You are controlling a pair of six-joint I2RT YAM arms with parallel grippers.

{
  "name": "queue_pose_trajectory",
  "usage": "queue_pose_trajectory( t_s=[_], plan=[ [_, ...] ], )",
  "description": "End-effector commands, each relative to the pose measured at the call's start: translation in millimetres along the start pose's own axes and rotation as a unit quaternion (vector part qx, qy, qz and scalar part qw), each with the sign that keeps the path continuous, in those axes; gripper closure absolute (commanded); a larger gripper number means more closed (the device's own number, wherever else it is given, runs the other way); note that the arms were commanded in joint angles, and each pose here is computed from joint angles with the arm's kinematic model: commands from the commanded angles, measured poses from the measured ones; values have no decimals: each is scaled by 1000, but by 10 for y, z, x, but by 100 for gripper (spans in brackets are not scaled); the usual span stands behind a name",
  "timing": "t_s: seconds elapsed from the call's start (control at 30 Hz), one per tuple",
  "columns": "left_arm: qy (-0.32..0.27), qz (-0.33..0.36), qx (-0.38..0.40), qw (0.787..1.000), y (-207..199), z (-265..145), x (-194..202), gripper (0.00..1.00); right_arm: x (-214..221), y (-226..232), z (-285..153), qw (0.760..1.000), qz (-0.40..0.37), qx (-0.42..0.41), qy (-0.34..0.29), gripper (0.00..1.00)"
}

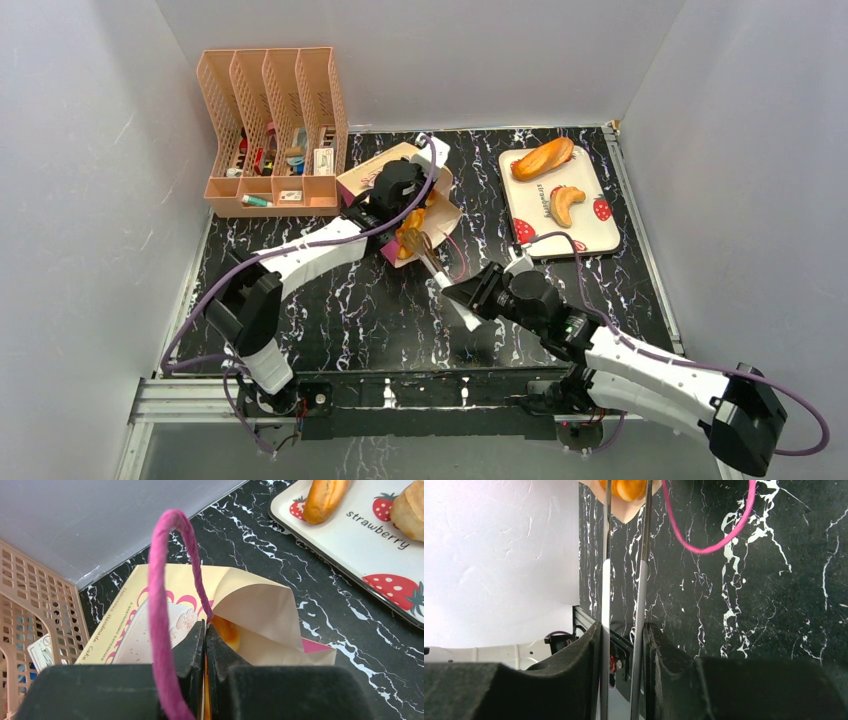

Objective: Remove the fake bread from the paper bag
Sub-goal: Take out the fake bread from the paper bag.

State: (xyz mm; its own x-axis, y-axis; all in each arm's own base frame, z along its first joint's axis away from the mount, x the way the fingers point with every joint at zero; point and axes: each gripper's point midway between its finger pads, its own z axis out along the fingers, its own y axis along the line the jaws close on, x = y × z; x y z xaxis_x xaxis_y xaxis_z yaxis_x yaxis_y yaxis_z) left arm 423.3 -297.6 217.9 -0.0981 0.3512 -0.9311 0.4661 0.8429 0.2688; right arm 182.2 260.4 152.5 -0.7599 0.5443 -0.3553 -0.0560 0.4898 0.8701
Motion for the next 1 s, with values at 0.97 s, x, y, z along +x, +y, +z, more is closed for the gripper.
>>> queue_pose_trajectory(
  t_s=[0.97],
  plan=[
    [0, -26, 6, 1000, -7, 27, -90, 100, -217, 319, 16, 998, -52, -26, -30, 100]
  ],
)
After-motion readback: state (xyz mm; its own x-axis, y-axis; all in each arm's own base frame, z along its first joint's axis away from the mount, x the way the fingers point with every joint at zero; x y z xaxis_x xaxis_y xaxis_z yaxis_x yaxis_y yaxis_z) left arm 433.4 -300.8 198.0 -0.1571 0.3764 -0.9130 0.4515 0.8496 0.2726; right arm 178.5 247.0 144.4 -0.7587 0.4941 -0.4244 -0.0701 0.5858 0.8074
